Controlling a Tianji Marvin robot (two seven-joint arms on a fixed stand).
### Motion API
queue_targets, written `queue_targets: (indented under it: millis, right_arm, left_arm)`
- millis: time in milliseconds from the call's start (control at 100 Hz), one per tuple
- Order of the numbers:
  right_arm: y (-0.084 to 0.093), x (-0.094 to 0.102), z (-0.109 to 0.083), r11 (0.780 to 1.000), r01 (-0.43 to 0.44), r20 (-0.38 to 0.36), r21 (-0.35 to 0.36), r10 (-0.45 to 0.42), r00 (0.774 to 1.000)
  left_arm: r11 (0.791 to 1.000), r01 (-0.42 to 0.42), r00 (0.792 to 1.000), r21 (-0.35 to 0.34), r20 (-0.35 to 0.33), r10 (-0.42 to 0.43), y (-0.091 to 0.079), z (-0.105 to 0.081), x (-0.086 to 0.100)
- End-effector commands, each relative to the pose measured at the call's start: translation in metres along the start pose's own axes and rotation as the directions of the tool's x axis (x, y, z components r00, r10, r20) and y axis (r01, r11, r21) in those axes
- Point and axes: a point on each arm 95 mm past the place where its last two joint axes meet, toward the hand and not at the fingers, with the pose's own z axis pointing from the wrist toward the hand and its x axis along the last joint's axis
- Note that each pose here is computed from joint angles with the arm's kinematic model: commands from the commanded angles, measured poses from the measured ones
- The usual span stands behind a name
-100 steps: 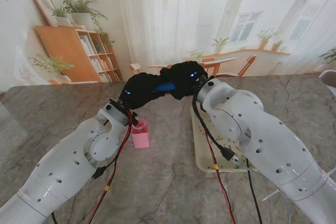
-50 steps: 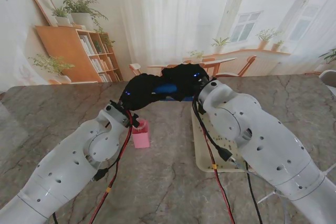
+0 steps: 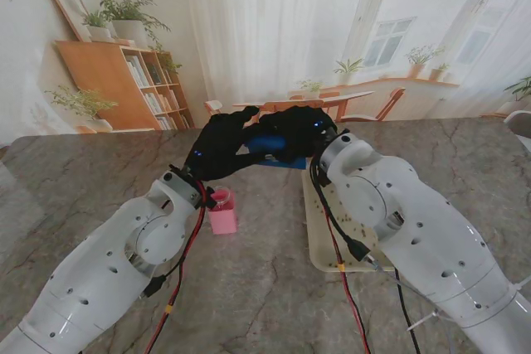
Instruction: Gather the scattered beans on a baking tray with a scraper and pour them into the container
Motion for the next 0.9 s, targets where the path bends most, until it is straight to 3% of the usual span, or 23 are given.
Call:
queue_targets:
  millis: [0, 220, 560, 700, 890]
  right_arm:
    - [-0.019, -0.001, -0.006, 0.998, -0.017, 0.011, 0.061, 0.017, 1.0]
    - [-0.028, -0.016, -0.017, 0.998, -0.04, 0.098, 0.055, 0.034, 0.995]
    - [-0.032, -0.059, -0.047, 0.999, 0.004, 0.258, 0.045, -0.015, 0.966]
    - [-0.035, -0.077, -0.061, 0.998, 0.021, 0.302, 0.066, -0.04, 0.952]
    - [-0.05, -0.098, -0.078, 0.992, 0.045, 0.322, 0.116, -0.081, 0.943]
  left_arm:
    - [0.999, -0.021, 0.999, 0.042, 0.033, 0.019, -0.013, 0.002, -0.006]
    - [0.996, -0.068, 0.993, 0.063, 0.1, 0.061, -0.025, -0.013, -0.013]
    - [0.986, -0.134, 0.948, 0.095, 0.303, 0.1, -0.049, -0.071, -0.033]
    - [0.99, -0.127, 0.924, 0.067, 0.37, 0.094, -0.043, -0.095, -0.042]
    - [0.998, -0.053, 0.897, 0.027, 0.442, 0.036, -0.019, -0.114, -0.052]
